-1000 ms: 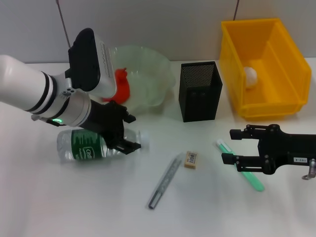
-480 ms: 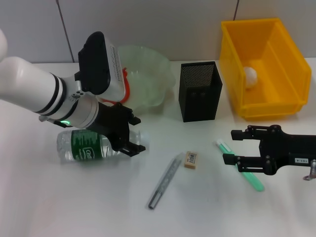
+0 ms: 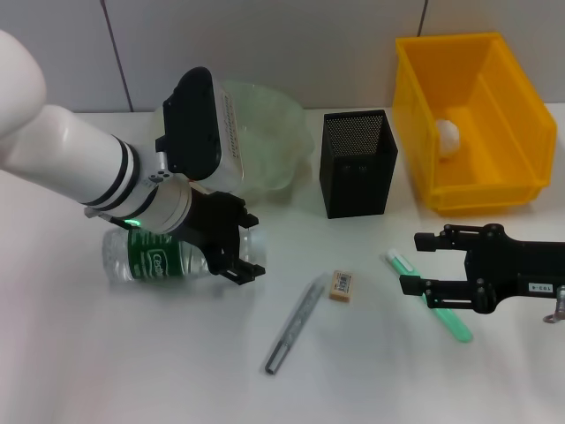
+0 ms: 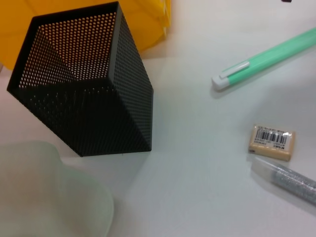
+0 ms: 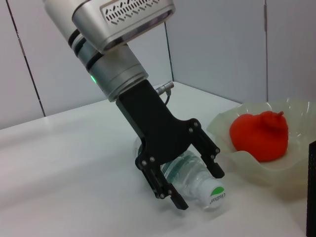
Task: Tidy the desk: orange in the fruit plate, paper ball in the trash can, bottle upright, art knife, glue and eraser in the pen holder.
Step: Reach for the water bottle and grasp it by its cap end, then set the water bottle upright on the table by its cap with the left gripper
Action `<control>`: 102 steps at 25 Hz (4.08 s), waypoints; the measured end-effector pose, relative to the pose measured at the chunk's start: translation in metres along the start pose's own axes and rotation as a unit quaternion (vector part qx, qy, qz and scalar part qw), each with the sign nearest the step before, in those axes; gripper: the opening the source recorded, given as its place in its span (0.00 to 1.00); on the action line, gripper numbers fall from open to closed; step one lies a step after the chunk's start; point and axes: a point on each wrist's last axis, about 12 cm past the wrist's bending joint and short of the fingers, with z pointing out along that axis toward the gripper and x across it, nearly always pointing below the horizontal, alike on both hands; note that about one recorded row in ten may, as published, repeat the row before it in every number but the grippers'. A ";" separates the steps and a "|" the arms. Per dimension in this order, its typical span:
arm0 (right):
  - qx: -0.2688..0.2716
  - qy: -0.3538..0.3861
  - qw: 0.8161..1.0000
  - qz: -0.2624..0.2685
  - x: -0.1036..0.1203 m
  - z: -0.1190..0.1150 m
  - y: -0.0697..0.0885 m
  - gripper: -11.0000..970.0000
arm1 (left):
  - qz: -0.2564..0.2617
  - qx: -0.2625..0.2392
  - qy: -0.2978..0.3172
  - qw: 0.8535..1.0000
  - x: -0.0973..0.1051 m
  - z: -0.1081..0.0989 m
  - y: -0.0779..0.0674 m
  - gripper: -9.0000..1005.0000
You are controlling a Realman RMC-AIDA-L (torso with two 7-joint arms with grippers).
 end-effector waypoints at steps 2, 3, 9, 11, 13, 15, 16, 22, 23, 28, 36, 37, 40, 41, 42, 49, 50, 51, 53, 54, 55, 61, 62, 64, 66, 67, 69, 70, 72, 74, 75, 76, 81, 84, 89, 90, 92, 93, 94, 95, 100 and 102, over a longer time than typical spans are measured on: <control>-0.001 -0.001 1.000 0.000 0.000 0.000 0.000 0.73 | 0.006 -0.006 0.008 1.000 -0.002 0.003 0.000 0.73; -0.001 -0.001 1.000 0.000 0.000 0.000 0.000 0.73 | 0.006 -0.006 0.008 1.000 -0.002 0.003 0.000 0.73; 0.003 -0.004 1.000 0.001 -0.001 -0.001 -0.001 0.73 | 0.012 -0.008 0.016 1.000 -0.003 0.007 -0.001 0.68; 0.003 -0.004 1.000 0.001 -0.001 -0.001 -0.001 0.72 | 0.015 -0.008 0.018 1.000 -0.003 0.008 -0.001 0.65; 0.003 -0.004 1.000 0.001 -0.001 -0.001 -0.001 0.72 | 0.019 -0.009 0.023 1.000 -0.003 0.008 -0.001 0.63; 0.003 -0.004 1.000 0.001 -0.001 -0.001 -0.001 0.72 | 0.022 -0.011 0.027 0.999 -0.003 0.008 -0.001 0.60; 0.003 -0.004 1.000 0.001 -0.001 -0.001 -0.001 0.72 | 0.022 -0.011 0.027 0.999 -0.003 0.008 -0.001 0.60; 0.002 -0.004 1.000 0.001 -0.001 0.000 -0.001 0.72 | 0.034 -0.016 0.036 0.999 -0.006 0.010 0.001 0.60; 0.002 -0.004 1.000 0.001 -0.001 0.000 -0.001 0.72 | 0.034 -0.016 0.036 0.999 -0.006 0.010 0.001 0.60; 0.003 -0.004 1.000 0.001 -0.001 0.000 -0.001 0.72 | 0.045 -0.015 0.042 0.998 -0.009 0.012 0.000 0.58; 0.006 -0.004 1.000 0.003 0.000 -0.001 -0.002 0.72 | 0.053 -0.023 0.048 0.997 -0.010 0.013 0.001 0.48; 0.006 -0.004 1.000 0.003 0.000 -0.001 -0.002 0.72 | 0.053 -0.023 0.048 0.997 -0.010 0.013 0.001 0.48; 0.006 -0.004 1.000 0.003 0.000 -0.001 -0.002 0.72 | 0.054 -0.023 0.048 0.997 -0.011 0.013 0.001 0.48; 0.006 -0.004 1.000 0.003 0.000 -0.001 -0.002 0.72 | 0.054 -0.023 0.048 0.997 -0.011 0.013 0.001 0.48; 0.006 -0.004 1.000 0.003 0.000 -0.001 -0.002 0.72 | 0.054 -0.023 0.048 0.997 -0.010 0.013 0.001 0.48; 0.007 -0.004 1.000 0.003 -0.001 -0.001 -0.002 0.72 | 0.053 -0.021 0.048 0.997 -0.011 0.013 0.000 0.47; 0.007 -0.005 1.000 0.003 -0.001 -0.001 -0.002 0.72 | 0.053 -0.021 0.048 0.997 -0.011 0.013 0.000 0.47; 0.007 -0.005 1.000 0.003 -0.001 -0.001 -0.002 0.72 | 0.052 -0.022 0.046 0.997 -0.011 0.011 0.000 0.47; 0.007 -0.005 1.000 0.003 -0.001 -0.001 -0.002 0.72 | 0.049 -0.022 0.042 0.998 -0.012 0.009 0.001 0.46; 0.007 -0.005 1.000 0.002 -0.001 -0.001 -0.003 0.72 | 0.047 -0.023 0.040 0.998 -0.013 0.008 0.001 0.46; 0.007 -0.005 1.000 0.002 -0.001 -0.001 -0.003 0.72 | 0.045 -0.024 0.037 0.998 -0.013 0.006 0.001 0.45; 0.007 -0.005 1.000 0.002 -0.001 -0.001 -0.003 0.72 | 0.023 -0.038 0.018 0.999 -0.016 -0.010 0.003 0.45; 0.007 -0.005 1.000 0.002 -0.001 -0.001 -0.003 0.72 | 0.018 -0.039 0.015 0.999 -0.015 -0.014 0.004 0.45; 0.007 -0.006 1.000 0.002 -0.001 -0.001 -0.002 0.72 | 0.009 -0.037 0.009 0.999 -0.014 -0.020 0.005 0.45; 0.007 -0.006 1.000 0.002 -0.001 0.000 -0.002 0.72 | -0.004 -0.034 0.000 0.999 -0.013 -0.027 0.007 0.45; 0.007 -0.006 1.000 0.002 -0.001 0.000 -0.002 0.72 | -0.015 -0.031 -0.008 0.999 -0.012 -0.032 0.008 0.45; 0.007 -0.006 1.000 0.002 -0.001 0.000 -0.002 0.72 | -0.029 -0.026 -0.020 0.999 -0.011 -0.038 0.009 0.45; 0.006 -0.006 1.000 0.002 -0.001 0.000 -0.002 0.72 | -0.035 -0.023 -0.026 0.999 -0.010 -0.041 0.010 0.45; 0.006 -0.006 1.000 0.002 -0.001 0.000 -0.002 0.72 | -0.056 -0.017 -0.046 0.997 -0.006 -0.051 0.012 0.45; 0.005 -0.007 1.000 0.002 -0.001 0.001 -0.002 0.71 | -0.068 -0.018 -0.056 0.996 -0.003 -0.057 0.014 0.45; 0.004 -0.007 1.000 0.001 -0.002 0.001 -0.002 0.71 | -0.077 -0.019 -0.063 0.995 0.000 -0.061 0.015 0.45; 0.004 -0.007 1.000 0.001 -0.002 0.001 -0.002 0.71 | -0.080 -0.019 -0.065 0.994 0.000 -0.062 0.016 0.45; 0.004 -0.007 1.000 0.000 -0.002 0.001 -0.001 0.71 | -0.104 -0.019 -0.081 0.991 0.009 -0.072 0.018 0.45; 0.003 -0.007 1.000 0.000 -0.002 0.000 -0.002 0.71 | -0.122 -0.016 -0.089 0.988 0.014 -0.079 0.019 0.45; 0.003 -0.007 1.000 0.000 -0.002 0.000 -0.001 0.71 | -0.153 -0.019 -0.112 0.982 0.025 -0.093 0.023 0.45; 0.003 -0.007 1.000 0.000 -0.002 0.000 -0.002 0.71 | -0.162 -0.022 -0.119 0.979 0.028 -0.097 0.024 0.45; 0.003 -0.007 1.000 0.000 -0.002 0.000 -0.002 0.71 | -0.171 -0.026 -0.124 0.977 0.032 -0.101 0.024 0.45; 0.003 -0.007 1.000 0.000 -0.002 0.000 -0.002 0.71 | -0.171 -0.026 -0.124 0.977 0.032 -0.101 0.024 0.45; 0.003 -0.007 1.000 0.000 -0.002 0.000 -0.002 0.71 | -0.171 -0.026 -0.124 0.977 0.032 -0.101 0.024 0.45; 0.003 -0.007 1.000 0.000 -0.002 0.000 -0.002 0.71 | -0.182 -0.031 -0.127 0.974 0.037 -0.104 0.025 0.45; 0.001 -0.008 1.000 -0.003 -0.004 0.001 -0.002 0.71 | -0.190 -0.035 -0.131 0.972 0.040 -0.107 0.026 0.45; 0.001 -0.008 1.000 -0.003 -0.005 0.002 -0.003 0.71 | -0.190 -0.035 -0.131 0.972 0.040 -0.107 0.026 0.45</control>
